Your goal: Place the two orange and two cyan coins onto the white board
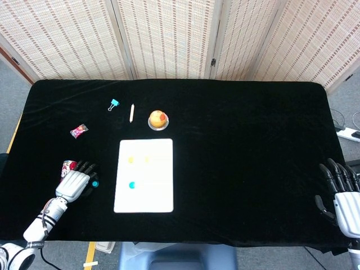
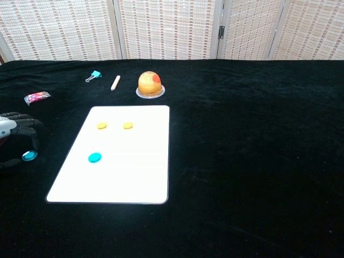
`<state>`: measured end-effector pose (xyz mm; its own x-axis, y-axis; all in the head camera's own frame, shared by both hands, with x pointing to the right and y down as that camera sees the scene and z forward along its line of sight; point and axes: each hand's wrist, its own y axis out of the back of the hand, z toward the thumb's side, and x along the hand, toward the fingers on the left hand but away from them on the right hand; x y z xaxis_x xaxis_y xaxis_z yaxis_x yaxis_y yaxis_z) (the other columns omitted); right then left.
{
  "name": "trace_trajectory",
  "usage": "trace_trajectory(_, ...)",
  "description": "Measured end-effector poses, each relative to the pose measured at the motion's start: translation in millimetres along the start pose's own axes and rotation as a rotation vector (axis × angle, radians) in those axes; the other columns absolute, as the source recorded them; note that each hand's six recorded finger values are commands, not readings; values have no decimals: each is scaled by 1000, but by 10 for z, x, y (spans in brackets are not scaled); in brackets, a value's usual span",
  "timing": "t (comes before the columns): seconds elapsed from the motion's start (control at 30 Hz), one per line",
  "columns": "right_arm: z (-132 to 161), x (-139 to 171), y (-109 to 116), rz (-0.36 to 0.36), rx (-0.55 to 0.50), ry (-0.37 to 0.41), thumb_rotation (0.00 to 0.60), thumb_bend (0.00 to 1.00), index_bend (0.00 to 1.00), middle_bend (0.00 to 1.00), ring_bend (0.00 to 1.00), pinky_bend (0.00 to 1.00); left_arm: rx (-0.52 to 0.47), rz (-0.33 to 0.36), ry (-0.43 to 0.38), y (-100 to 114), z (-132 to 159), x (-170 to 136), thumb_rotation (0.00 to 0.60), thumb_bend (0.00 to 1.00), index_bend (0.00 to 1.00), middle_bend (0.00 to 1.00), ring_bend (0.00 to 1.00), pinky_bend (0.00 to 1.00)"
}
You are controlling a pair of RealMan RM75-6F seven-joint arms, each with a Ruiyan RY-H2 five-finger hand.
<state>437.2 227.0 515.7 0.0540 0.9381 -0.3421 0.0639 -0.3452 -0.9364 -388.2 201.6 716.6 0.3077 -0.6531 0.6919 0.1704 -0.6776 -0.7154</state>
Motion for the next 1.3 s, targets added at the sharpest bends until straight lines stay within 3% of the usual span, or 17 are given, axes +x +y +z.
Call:
trace_trajectory(1.07, 10, 19, 9, 0, 6, -3, 600, 468, 0, 0, 0, 0, 1, 12, 10, -80, 16, 59, 600, 462, 447, 134, 0, 0)
trace_trajectory(1.3, 9, 33, 17, -1, 8, -6, 600, 468, 0, 0, 0, 0, -4, 18, 10, -86, 19, 70, 600, 467, 517, 134, 0, 0)
